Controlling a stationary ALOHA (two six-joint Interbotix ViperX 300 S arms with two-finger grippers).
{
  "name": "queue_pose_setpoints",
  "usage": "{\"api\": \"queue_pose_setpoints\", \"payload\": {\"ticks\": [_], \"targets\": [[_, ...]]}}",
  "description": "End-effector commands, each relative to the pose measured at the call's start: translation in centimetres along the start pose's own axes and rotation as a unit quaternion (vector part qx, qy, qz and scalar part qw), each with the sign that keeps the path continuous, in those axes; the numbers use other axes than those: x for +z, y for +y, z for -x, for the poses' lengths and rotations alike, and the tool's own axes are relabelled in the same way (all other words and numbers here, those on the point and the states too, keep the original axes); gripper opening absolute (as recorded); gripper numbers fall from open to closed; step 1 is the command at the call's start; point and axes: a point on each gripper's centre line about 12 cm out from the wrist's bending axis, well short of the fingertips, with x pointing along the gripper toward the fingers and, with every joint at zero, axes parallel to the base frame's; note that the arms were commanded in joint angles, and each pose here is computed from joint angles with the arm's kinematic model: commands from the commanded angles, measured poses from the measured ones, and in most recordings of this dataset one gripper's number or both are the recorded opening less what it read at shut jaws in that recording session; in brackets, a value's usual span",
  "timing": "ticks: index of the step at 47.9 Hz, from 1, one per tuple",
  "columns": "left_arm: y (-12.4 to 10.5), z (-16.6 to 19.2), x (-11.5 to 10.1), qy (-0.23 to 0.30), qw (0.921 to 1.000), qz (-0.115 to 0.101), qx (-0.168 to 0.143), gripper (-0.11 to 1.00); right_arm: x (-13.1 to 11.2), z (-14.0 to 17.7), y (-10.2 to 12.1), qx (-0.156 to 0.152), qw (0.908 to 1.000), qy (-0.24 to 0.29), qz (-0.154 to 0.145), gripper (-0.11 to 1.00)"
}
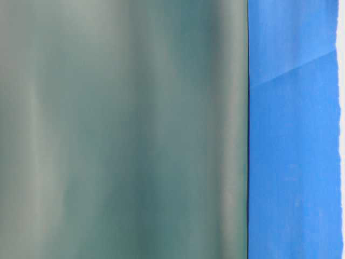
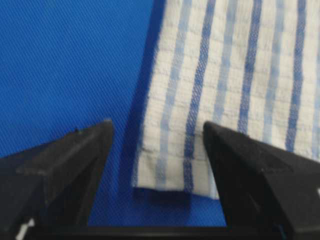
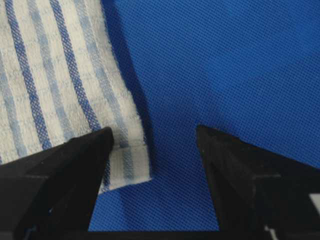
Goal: Fold the blue towel.
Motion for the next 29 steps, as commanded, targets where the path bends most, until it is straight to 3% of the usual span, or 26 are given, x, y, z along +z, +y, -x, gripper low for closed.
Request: {"api": "queue_pose_setpoints", "payload": {"ticks": [1,5,11,23,29], "targets": [[-0.1,-0.4,0.1,0.005,1.0000,0.001,-0.001,0.68,0.3,-0.1,0.5,0.006,1.0000,-0.004,0.002,0.83],[-0.1,-0.6,-0.1,0.010,0.9999,0.003,0.000,0.65,0.2,-0.1,0.7,0.008,1.0000,-0.003,0.003,0.81],[-0.1,-0.6,-0.3,0.017,0.9998,0.006,0.001,0.56,0.0,-0.1,1.2,0.013,0.9999,0.000,0.008,0.70],[-0.5,-0.8,-0.7,0.053,0.9986,0.000,0.000,0.06,-0.1,-0.1,1.5,0.017,0.9996,0.002,0.021,0.14],[-0.5,-0.7,-0.4,0.057,0.9984,-0.003,0.000,0.03,0.1,0.0,1.5,0.018,0.9996,-0.003,0.022,0.14]]}}
